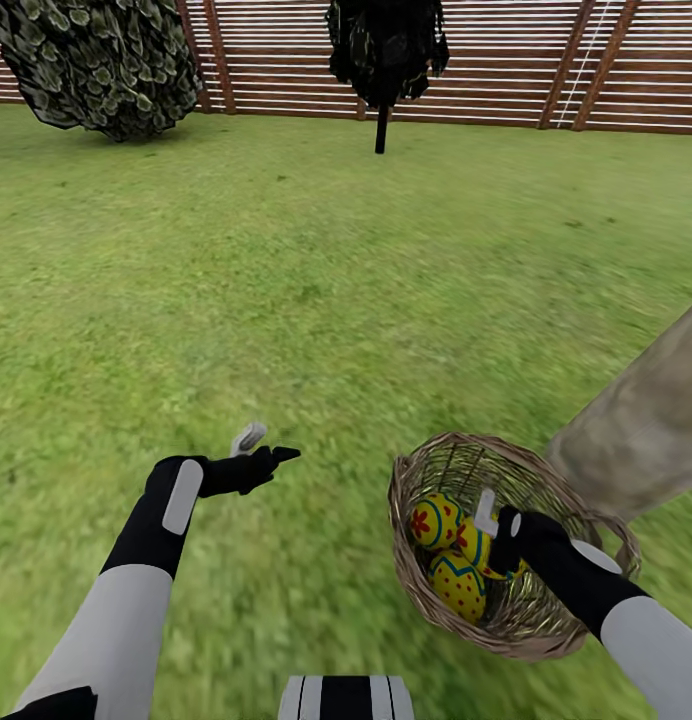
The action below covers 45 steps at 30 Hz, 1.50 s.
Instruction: Take the three Easter eggs out of the wicker basket on the lawn in the garden, then place them on the lawn next to a single tree (choose any tree) so that all three eggs are next to the same tree and none are left in the basket.
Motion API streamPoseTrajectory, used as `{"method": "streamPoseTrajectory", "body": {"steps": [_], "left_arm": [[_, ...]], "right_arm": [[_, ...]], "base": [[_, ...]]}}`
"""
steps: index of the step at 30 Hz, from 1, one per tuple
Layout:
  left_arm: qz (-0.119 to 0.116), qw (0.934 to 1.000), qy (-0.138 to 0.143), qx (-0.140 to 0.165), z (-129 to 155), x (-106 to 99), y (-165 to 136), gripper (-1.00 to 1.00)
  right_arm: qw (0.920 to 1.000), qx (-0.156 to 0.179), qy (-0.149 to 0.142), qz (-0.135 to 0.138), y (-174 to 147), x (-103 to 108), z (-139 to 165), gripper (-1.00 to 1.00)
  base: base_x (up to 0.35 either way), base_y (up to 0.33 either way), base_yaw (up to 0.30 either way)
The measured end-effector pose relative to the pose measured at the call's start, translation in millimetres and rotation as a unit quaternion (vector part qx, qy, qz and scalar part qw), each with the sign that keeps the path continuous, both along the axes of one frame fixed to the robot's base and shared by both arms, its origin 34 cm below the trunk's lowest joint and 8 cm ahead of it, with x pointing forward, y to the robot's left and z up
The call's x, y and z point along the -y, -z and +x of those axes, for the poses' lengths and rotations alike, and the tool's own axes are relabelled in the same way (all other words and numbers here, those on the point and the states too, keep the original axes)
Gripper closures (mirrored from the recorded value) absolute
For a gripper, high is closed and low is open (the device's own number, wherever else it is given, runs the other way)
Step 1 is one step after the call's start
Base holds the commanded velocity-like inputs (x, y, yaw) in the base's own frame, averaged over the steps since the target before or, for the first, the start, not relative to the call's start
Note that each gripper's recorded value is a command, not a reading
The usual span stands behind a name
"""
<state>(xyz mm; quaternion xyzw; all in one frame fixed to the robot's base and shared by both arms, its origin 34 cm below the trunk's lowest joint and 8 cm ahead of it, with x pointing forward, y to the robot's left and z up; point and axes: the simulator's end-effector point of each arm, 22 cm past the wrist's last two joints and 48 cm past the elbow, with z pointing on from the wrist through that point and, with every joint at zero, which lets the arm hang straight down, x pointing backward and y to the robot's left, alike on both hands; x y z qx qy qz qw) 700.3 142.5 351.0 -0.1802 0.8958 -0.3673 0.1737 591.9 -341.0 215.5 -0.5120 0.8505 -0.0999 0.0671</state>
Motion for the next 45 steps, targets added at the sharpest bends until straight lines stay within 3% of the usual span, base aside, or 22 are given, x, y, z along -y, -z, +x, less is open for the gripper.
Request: {"method": "streamPoseTrajectory", "body": {"steps": [5,14,23,24,28,29,39,45], "left_arm": [[0.000,1.0000,0.000,-0.010,-3,0,13,-1.00],[0.000,0.9998,-0.001,-0.020,-7,0,26,-1.00],[-0.038,0.9992,-0.003,-0.014,-4,15,20,-1.00],[-0.042,0.9990,-0.003,-0.012,-4,17,18,-1.00],[-0.053,0.9985,-0.007,-0.010,-2,19,15,-1.00],[-0.079,0.9967,-0.016,-0.005,2,24,6,-1.00],[-0.080,0.9966,-0.017,-0.009,1,24,11,-1.00],[-0.083,0.9965,-0.014,0.001,3,26,-5,-1.00]], "right_arm": [[0.9998,-0.010,-0.014,-0.012,10,4,-5,-1.00],[0.9998,-0.006,-0.021,-0.002,14,-10,-1,-1.00],[0.9998,-0.007,-0.016,-0.003,15,-10,0,-1.00],[0.9998,-0.008,-0.016,-0.004,16,-10,0,1.00],[0.9998,-0.008,-0.016,-0.004,16,-10,0,1.00],[0.9998,-0.008,-0.016,-0.003,15,-11,1,1.00],[0.9998,-0.007,-0.019,0.000,17,-14,2,1.00],[0.9998,-0.016,-0.008,-0.006,15,-3,-6,1.00]], "base": [[0.000,0.000,0.000],[0.000,0.000,0.000],[0.000,0.000,0.000],[0.000,0.000,0.000],[0.000,0.000,0.000],[0.000,0.000,0.000],[0.000,0.000,0.000],[0.000,0.000,0.000]]}}
